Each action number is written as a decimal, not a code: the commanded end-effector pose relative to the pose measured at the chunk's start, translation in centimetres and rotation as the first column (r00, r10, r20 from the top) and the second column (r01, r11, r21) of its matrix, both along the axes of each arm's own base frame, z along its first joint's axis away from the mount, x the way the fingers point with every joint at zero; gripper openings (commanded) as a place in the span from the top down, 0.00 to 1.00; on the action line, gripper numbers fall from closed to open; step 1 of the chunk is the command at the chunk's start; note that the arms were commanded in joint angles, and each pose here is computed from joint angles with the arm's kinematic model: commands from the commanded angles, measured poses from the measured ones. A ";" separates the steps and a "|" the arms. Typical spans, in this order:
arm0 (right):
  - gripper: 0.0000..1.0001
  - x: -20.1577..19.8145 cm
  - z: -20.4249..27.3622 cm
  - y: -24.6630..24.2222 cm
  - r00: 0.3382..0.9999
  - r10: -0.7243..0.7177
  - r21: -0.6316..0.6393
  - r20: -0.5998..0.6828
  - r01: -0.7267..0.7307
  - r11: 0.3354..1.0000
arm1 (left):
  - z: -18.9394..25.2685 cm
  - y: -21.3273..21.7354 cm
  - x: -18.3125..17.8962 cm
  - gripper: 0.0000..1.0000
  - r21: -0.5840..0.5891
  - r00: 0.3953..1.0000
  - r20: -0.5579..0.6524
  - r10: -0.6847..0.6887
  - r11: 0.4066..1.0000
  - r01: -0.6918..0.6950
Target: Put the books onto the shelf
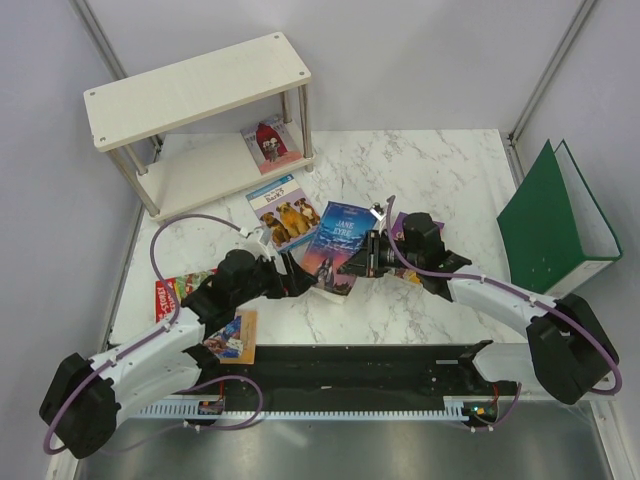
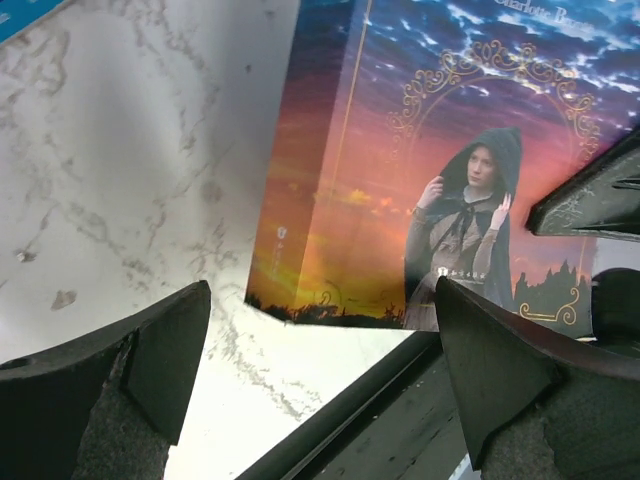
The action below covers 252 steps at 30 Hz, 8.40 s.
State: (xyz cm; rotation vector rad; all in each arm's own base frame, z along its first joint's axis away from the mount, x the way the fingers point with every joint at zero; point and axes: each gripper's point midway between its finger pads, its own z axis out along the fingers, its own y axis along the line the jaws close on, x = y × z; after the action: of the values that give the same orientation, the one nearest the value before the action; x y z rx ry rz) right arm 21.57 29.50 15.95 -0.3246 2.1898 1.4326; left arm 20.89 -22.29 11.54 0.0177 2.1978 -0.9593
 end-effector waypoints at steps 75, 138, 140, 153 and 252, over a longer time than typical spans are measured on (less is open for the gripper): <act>0.02 -1.9 -12.3 -6.2 0.973 -0.222 -0.146 -0.063 0.211 0.967 | 42.1 21.5 20.7 0.98 -0.489 0.573 0.375 0.728 0.681 -0.545; 0.02 -2.1 -13.3 -6.0 0.973 -0.210 -0.161 -0.099 0.192 0.968 | 31.0 26.3 25.2 0.98 -0.184 0.534 0.147 0.832 0.554 -0.812; 0.02 -2.2 -13.3 -6.1 0.972 -0.213 -0.160 -0.099 0.196 0.967 | 31.5 26.9 25.1 0.98 -0.192 0.506 0.154 0.849 0.528 -0.827; 0.02 -2.2 -13.3 -6.0 0.973 -0.206 -0.156 -0.100 0.189 0.969 | 32.0 30.6 23.3 0.98 -0.259 0.288 0.099 0.953 0.304 -0.917; 0.20 9.1 -5.8 -17.9 0.703 -0.710 -0.088 0.032 0.710 0.699 | -6.7 -21.1 7.8 0.19 0.036 0.881 -0.321 -0.347 0.925 0.378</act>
State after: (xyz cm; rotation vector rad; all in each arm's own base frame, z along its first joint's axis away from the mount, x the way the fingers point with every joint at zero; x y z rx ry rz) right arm 30.64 9.96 6.15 0.5824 2.1423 0.7421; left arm 28.45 -41.59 4.29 0.3655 2.6065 -1.0319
